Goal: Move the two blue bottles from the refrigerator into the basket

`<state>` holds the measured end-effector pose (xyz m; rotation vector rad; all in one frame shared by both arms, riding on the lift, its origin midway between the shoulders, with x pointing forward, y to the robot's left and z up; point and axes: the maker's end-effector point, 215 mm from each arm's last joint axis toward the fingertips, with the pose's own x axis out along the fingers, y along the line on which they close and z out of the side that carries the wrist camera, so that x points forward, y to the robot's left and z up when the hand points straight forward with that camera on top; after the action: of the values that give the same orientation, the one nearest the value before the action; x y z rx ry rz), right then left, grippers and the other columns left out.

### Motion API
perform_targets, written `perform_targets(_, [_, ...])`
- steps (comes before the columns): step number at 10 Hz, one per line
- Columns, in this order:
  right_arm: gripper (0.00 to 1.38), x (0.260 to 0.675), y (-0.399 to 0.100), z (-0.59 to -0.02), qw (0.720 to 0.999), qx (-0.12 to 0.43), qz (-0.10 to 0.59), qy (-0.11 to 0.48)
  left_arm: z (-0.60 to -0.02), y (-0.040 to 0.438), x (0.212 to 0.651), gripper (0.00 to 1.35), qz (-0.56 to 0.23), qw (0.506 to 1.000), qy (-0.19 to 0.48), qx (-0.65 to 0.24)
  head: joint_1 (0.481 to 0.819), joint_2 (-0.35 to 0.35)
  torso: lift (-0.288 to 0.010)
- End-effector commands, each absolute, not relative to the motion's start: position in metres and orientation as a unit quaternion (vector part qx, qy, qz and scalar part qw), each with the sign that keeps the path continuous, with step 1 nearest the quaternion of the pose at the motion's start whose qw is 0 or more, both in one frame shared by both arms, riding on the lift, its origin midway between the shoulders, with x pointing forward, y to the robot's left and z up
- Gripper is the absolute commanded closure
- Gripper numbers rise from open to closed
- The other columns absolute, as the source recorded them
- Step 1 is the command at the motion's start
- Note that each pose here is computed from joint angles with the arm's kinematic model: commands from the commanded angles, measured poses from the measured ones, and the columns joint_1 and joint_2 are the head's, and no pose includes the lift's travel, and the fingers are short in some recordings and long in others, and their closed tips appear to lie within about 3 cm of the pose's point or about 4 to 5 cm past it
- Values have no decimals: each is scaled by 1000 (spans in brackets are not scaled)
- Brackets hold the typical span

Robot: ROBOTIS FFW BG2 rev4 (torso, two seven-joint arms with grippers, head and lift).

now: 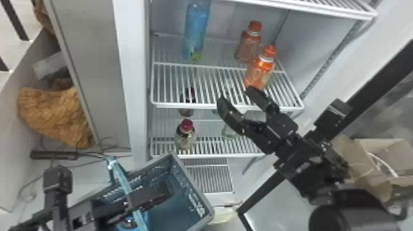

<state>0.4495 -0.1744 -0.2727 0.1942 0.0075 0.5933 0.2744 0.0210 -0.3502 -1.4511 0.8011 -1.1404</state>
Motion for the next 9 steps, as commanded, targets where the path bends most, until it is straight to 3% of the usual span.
perform_targets(1, [122,471,-179,-268,955,88,284,-9,-347,19,276,1202,-483,535,335,-607,695,-240,-10])
perform_targets(9, [119,568,-145,-256,953,80,290,-36,-347,18,279,1202,-486,535,338,-603,695,-184,-10])
